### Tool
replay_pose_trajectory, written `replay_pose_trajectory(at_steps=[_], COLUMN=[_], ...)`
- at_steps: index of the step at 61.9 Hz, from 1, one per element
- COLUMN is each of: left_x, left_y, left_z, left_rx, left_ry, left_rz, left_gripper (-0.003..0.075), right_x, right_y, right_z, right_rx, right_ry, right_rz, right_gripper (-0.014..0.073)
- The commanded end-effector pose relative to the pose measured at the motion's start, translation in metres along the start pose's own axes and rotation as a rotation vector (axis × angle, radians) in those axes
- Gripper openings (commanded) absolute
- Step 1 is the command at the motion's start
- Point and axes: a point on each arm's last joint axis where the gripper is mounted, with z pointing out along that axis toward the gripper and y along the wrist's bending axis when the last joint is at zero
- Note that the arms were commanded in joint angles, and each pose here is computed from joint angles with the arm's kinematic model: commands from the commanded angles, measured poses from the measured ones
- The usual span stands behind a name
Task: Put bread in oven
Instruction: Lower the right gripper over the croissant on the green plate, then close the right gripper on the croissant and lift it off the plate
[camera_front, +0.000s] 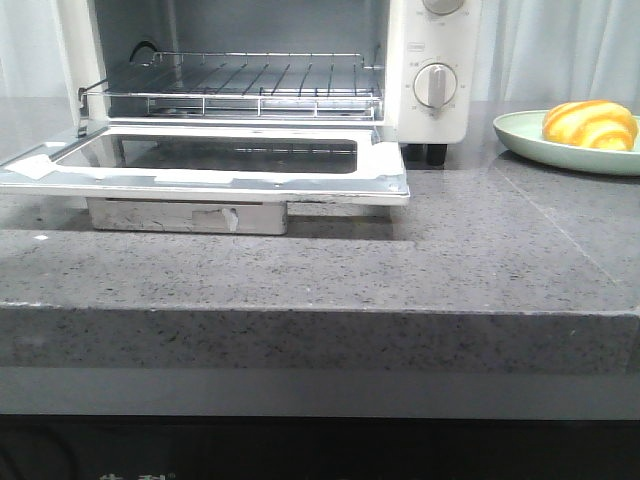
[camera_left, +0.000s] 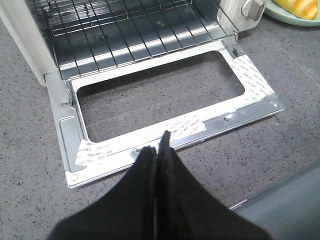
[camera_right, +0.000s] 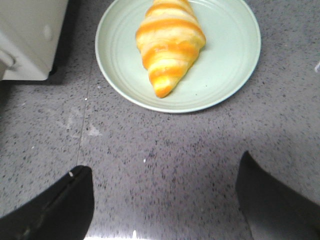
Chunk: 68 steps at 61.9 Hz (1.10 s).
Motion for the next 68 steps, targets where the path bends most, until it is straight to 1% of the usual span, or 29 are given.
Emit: replay_pose_trajectory(at_steps=[1,16,25,41,57,60,63,68], left_x=[-0.013,-0.013,-0.013,-0.013,-0.013,-0.013,-0.013,-0.013], left_y=[-0.001,-0.001,-0.001,-0.001,-0.001,-0.001,-0.001,-0.001], left_z=[-0.01,-0.01,-0.01,-0.01,-0.01,-0.01,-0.01,-0.01], left_rx=[0.014,0.014,0.014,0.014,0.014,0.014,0.014,0.014], left_ry=[-0.106,-0.106,-0.106,-0.106,-0.106,-0.106,-0.106,-0.106], left_rz=[-0.007,-0.007,-0.007,-0.007,-0.007,-0.007,-0.007,-0.007], left_gripper=[-0.0018,-0.0018,-0.0018,-0.0018,-0.0018,-0.0018,-0.0018,-0.0018], right_x=[-0.027,-0.06,-0.073,-0.078,-0.073,-0.072,-0.072,-0.071], right_y=[0.0,-0.002,-0.003,-0.007,-0.009,-0.009,-0.009,-0.009], right_z=[0.008,0.069,0.1,0.147,0.171,0.172,0.173,0.173], right_rx=[0.001,0.006,0.008,0.012,0.016,0.017,0.016,0.016], right_ry=[-0.04,0.101,0.135,0.184,0.21,0.214,0.22,0.223], right_rz=[0.007,0.012,0.014,0.018,0.022,0.022,0.022,0.022], right_gripper=[0.0591,0.0591,0.0591,0.0591,0.0591,0.0575,0.0531,0.0385])
